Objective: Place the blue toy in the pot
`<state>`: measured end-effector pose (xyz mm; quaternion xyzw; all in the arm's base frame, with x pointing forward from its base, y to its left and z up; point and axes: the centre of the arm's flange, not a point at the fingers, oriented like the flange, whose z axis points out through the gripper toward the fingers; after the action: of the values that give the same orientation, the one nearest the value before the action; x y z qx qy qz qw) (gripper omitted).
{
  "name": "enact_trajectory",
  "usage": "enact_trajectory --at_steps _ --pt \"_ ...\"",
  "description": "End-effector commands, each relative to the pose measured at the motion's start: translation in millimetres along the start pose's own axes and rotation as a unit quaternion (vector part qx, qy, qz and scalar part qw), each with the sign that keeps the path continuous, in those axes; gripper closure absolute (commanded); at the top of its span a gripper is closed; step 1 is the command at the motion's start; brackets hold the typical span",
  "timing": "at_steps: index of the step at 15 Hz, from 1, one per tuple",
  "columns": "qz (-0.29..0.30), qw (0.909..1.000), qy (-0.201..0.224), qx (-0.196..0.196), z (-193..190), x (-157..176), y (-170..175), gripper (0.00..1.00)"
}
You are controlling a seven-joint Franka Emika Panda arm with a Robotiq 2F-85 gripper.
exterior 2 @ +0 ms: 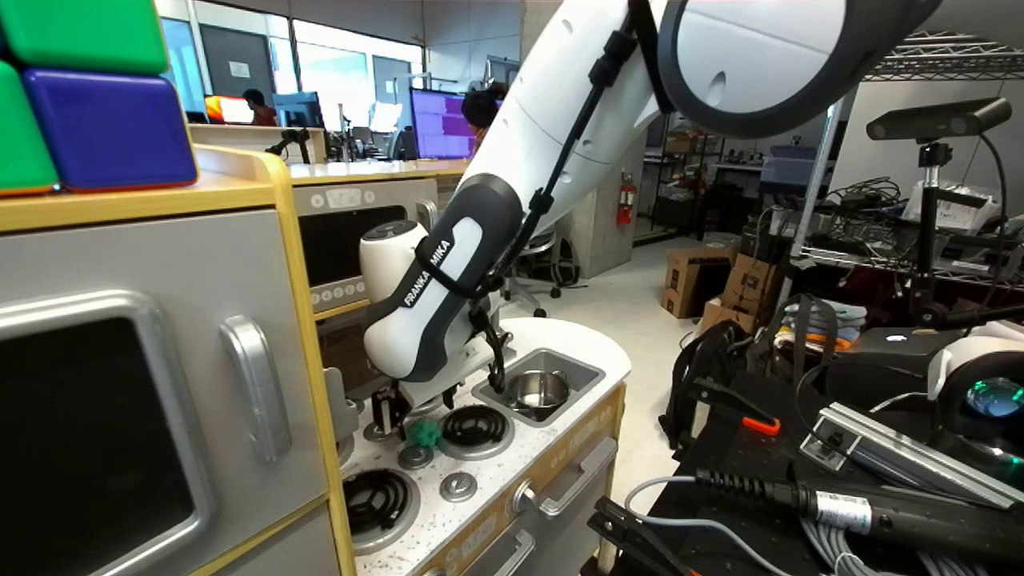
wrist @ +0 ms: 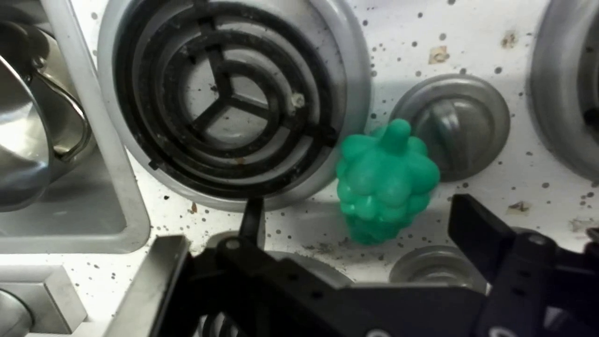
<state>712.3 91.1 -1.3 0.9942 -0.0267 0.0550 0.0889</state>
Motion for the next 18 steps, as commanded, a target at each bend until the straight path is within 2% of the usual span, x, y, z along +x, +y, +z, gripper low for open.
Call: enact_trajectory --at_steps 1,2,9,12,14,18 --pt "-0.006 0.9998 -0.017 0.005 -0.6 -2.9 -1.3 0.25" --pt "-0.006 0.9998 -0.019 0.006 -0.3 -3.2 -2.0 0.26" --pt "0.003 0.9997 -0.023 0.009 -2.8 3.8 3.2 0.79" --pt "0.011 0.9997 -0.017 0.01 -11.2 -1.6 13.9 0.81" --pt "0.016 0.9999 0.001 0.002 -33.1 -19.6 34.7 0.81" --pt "0.047 0.9986 -0.022 -0.008 -55.6 -49.5 80.7 0.81"
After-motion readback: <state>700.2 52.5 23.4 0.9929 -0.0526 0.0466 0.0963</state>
